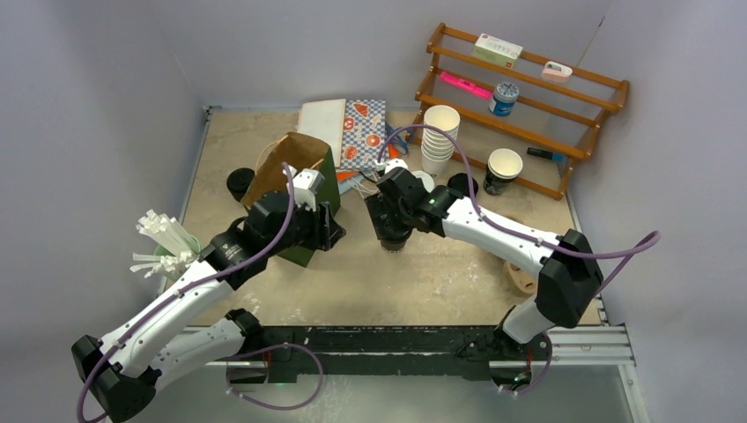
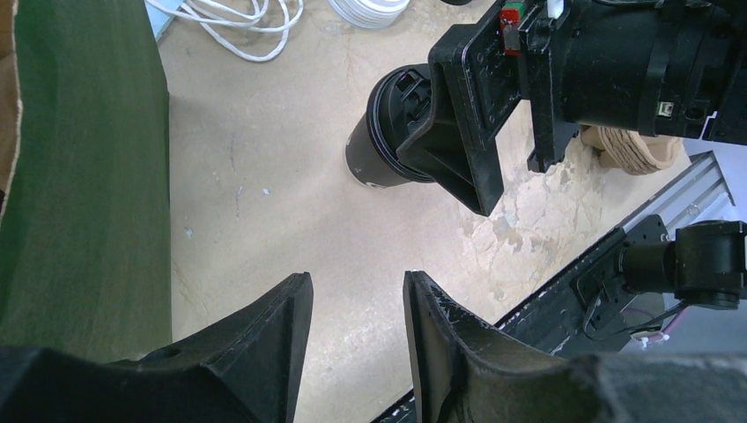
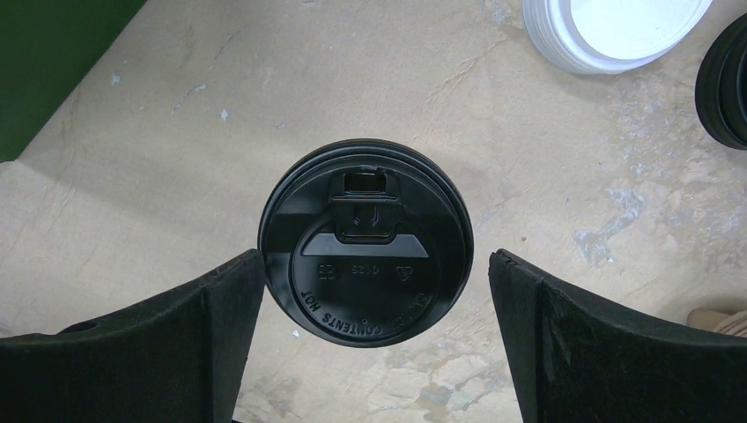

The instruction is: Pack the takeout coffee

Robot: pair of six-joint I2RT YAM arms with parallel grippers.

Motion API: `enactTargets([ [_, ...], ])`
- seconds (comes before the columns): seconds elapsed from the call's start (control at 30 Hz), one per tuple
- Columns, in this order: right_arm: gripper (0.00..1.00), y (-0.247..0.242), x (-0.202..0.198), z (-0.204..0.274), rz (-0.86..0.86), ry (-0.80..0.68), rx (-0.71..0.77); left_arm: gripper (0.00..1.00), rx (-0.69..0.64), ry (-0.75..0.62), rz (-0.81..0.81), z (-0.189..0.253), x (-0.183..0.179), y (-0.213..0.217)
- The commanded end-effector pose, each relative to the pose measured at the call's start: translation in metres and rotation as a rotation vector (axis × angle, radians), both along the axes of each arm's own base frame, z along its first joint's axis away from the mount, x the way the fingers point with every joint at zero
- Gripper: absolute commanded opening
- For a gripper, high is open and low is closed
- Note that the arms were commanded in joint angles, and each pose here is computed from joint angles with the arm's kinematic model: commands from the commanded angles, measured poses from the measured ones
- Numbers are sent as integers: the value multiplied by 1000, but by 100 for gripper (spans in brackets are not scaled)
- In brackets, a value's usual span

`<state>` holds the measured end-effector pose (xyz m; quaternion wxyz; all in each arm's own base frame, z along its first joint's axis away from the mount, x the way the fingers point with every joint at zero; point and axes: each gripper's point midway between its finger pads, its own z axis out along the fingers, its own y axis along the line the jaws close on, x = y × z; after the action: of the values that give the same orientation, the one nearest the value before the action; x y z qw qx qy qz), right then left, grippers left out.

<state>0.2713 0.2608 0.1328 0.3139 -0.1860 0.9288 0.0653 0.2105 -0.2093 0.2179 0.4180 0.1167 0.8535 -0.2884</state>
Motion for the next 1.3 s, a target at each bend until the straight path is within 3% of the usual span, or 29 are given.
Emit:
enactTargets([
  [0.0, 98, 2, 0, -5, 25, 12, -1, 45, -26, -22, -12, 7, 2, -5],
  [0.63, 88, 4, 2, -6, 45, 21, -24, 45, -20, -20, -9, 5, 3, -5],
  [0.83, 89, 1, 3, -2, 35, 13, -33, 45, -21, -19, -10, 5, 3, -5],
  [0.97, 96, 0, 4, -1, 30, 8, -39, 45, -22, -21, -10, 5, 3, -6],
  [1.13, 89, 1, 5, 0, 32, 6, -38, 45, -23, -20, -13, 6, 4, -7],
  [1.27, 91, 1, 6, 2, 32, 3, -35, 45, -23, -20, -12, 6, 4, -7],
])
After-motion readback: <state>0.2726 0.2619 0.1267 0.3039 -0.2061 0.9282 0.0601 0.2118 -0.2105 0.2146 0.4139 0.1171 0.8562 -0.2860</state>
